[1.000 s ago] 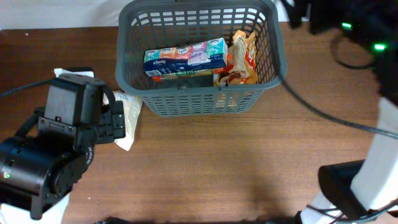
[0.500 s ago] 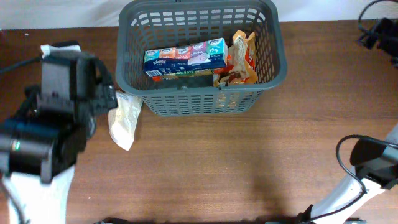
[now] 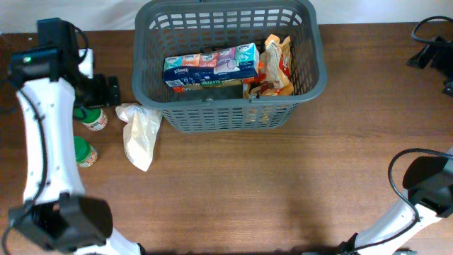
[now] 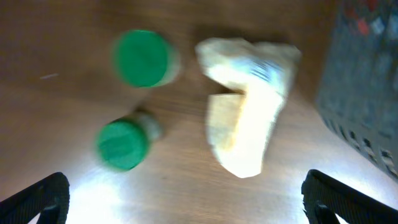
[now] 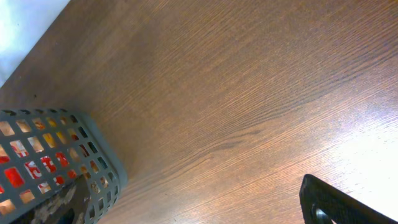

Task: Pack container
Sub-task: 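Grasp the crumpled white paper bag with the left gripper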

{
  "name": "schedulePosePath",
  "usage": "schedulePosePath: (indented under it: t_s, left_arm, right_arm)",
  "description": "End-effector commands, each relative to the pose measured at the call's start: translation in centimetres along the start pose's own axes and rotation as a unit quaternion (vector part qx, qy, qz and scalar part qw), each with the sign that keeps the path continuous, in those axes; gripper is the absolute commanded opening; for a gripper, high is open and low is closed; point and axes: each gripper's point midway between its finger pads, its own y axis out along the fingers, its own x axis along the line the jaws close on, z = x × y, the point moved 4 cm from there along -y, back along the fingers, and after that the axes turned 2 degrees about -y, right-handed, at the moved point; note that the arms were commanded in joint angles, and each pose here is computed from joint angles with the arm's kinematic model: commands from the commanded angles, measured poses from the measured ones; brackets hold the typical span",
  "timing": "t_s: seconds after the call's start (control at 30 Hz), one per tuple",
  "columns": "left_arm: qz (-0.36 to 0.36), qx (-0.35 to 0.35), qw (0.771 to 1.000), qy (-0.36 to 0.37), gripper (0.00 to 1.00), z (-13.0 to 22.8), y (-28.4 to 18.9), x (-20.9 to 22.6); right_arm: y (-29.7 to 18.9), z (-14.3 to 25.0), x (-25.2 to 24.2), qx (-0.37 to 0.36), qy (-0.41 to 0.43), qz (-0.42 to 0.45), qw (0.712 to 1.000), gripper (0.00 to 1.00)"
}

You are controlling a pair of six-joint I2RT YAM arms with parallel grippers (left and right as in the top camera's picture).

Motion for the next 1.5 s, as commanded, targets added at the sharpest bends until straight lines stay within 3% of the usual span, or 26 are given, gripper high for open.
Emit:
schedulePosePath:
  t_s: [0.0,0.37,0.57,0.9,1.0,1.1,1.2,1.33,1.47]
  left_arm:
    - [0.078,0.064,0.992,0.079,1.0,0.0,4.8,-2.3]
    - [0.081,0.19,0.974,0.097,0.96,1.0,15.9,-3.2]
    - [0.085,0.22,0.965,0.118,0.96,1.8,18.5,-4.7]
    - [0.094,0.283,0.939,0.17,0.89,6.6,21.9,-6.7]
    - [0.094,0.288,0.938,0.17,0.72,7.4,22.6,-6.7]
    - [0.081,0.287,0.941,0.16,0.3,7.2,22.5,-6.5]
    - [0.056,0.285,0.946,0.147,0.05,6.3,21.5,-5.9]
    - [0.053,0.259,0.954,0.142,0.02,3.5,18.2,-5.6]
    - [0.046,0.179,0.973,0.141,0.02,-0.5,12.2,-5.3]
  right_arm:
    - [-0.5,0.1,0.2,-0.004,0.004,-0.007,1.0,0.99]
    - [-0.5,0.1,0.2,-0.004,0.004,-0.007,1.0,0.99]
    - [-0.5,0.1,0.2,-0.004,0.004,-0.007,1.0,0.99]
    - [-0.5,0.1,0.2,-0.004,0.004,-0.007,1.0,0.99]
    - [-0.5,0.1,0.2,-0.004,0.004,-0.007,1.0,0.99]
    - [-0.5,0.1,0.2,-0.004,0.004,-0.007,1.0,0.99]
    - [-0.5,0.1,0.2,-0.004,0.004,-0.007,1.0,0.99]
    - [-0.5,0.1,0.2,-0.004,0.004,-0.007,1.0,0.99]
    - [-0.5,0.1,0.2,-0.004,0.004,-0.007,1.0,0.99]
